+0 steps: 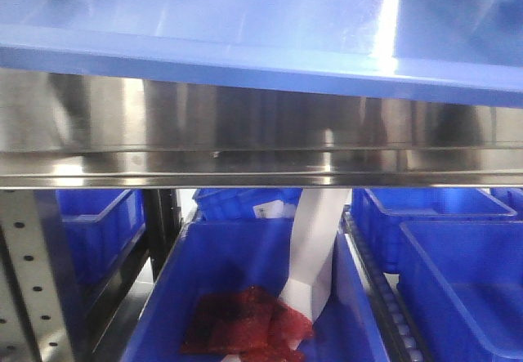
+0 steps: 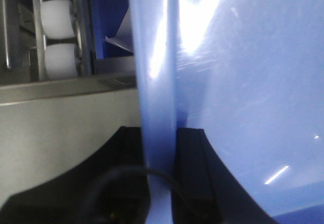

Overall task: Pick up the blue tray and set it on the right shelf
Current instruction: 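Raise the held tray above the upper roller shelf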

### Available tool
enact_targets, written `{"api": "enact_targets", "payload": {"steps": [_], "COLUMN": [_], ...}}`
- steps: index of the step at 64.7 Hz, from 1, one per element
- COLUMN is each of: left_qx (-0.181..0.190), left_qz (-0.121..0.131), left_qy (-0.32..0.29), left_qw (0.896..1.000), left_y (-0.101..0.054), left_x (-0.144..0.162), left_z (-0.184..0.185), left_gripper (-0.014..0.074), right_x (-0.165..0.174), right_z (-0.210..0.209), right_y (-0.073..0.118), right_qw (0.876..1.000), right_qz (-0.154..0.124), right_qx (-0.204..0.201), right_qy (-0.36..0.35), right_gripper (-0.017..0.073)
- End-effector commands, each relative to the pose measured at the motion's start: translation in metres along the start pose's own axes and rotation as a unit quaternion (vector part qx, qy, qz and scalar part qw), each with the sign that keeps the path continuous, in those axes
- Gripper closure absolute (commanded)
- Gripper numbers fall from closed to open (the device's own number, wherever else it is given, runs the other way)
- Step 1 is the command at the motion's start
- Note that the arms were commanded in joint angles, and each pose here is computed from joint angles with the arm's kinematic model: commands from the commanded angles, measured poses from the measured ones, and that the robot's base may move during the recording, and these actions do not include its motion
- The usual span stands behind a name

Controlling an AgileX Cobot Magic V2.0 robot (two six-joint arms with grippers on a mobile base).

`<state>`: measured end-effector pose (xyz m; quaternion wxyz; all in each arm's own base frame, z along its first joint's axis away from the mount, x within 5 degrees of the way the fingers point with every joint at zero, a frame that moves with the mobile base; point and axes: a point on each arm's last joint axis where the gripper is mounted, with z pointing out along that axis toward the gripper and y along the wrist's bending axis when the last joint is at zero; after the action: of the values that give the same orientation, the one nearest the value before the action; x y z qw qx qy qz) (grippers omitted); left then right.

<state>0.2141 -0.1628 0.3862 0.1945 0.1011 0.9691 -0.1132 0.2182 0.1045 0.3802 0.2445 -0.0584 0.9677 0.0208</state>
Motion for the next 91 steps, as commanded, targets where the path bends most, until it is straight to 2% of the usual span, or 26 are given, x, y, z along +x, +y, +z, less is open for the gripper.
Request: {"api": "enact_targets", "payload": {"steps": [1,87,91], "left_qx": [0.022,0.025,0.023], "left_qz": [0.004,0.004,0.011], "left_qy": [0.012,0.006,0.01], "left_qw": [1.0,1.0,1.0], "left_y": [-0.0046,-0.0051,-0.0048], "left_x": [0.0079,0.0068,0.0075], "left_z": [-0.0192,-0.0192,-0.0192], "left_gripper": [0.0642,0.0643,0.0643], "right_x": [-0.0052,-0.0056,-0.0053], "right_z": [-0.0145,-0.0145,-0.0145], "right_y": [0.0029,0.003,0.0029], "right_qw": [0.998,0.998,0.998], "right_qz": [-0.019,-0.019,-0.019], "right_qx": [-0.026,-0.026,-0.026], "right_qy": [-0.047,-0.049,-0.048], "right_gripper": [0.0503,0.0503,0.0503]}}
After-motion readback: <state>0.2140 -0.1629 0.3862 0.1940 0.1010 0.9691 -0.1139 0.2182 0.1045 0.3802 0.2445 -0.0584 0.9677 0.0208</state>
